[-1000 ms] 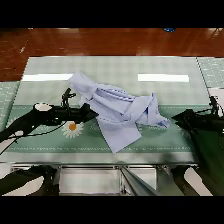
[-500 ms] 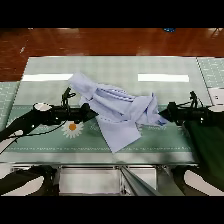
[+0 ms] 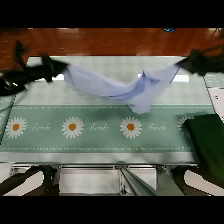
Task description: Fold the shirts.
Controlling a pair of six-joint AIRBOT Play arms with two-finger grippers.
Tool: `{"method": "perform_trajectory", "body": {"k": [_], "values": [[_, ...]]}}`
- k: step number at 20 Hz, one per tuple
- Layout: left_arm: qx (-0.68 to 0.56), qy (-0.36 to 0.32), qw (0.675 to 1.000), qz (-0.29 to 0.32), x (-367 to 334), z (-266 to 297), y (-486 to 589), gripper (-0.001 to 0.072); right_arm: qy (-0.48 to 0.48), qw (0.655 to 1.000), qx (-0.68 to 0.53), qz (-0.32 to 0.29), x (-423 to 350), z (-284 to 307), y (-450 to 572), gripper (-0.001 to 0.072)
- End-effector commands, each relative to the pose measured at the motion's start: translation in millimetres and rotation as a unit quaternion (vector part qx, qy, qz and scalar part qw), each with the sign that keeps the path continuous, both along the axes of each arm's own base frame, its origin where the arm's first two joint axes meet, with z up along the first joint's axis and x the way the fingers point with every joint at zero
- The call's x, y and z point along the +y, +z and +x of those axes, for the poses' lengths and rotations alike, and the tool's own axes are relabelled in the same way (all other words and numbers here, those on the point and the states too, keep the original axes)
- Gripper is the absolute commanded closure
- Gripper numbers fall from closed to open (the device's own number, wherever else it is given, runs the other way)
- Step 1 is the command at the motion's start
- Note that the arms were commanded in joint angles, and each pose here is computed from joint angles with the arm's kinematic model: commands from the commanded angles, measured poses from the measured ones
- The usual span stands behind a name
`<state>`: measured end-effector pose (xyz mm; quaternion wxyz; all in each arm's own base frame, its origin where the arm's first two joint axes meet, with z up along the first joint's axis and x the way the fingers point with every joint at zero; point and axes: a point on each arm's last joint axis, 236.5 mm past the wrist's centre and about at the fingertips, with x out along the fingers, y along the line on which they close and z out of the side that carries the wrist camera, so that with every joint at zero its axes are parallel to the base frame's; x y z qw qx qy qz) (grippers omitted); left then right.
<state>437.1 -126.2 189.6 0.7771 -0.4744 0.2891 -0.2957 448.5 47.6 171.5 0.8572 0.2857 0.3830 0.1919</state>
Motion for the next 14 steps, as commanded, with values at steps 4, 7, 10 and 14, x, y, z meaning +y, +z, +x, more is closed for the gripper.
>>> {"method": "perform_trajectory", "body": {"k": [4, 7, 10, 14], "values": [[-0.323, 0.082, 0.942, 0.035, 65, -64, 291, 0.0692, -0.021, 0.961, -0.244, -0.126, -7, -43, 235, 0.0694], [-0.411, 0.114, 0.899, 0.102, 67, -134, 352, 0.0692, -0.047, 0.936, -0.292, -0.193, -9, -107, 277, 0.0695], [-0.434, 0.165, 0.858, 0.219, 63, -184, 358, 0.0692, -0.088, 0.911, -0.303, -0.265, -21, -171, 293, 0.0695], [-0.371, 0.245, 0.811, 0.38, 67, -216, 328, 0.0692, -0.142, 0.893, -0.298, -0.304, -36, -230, 300, 0.0695]]}}
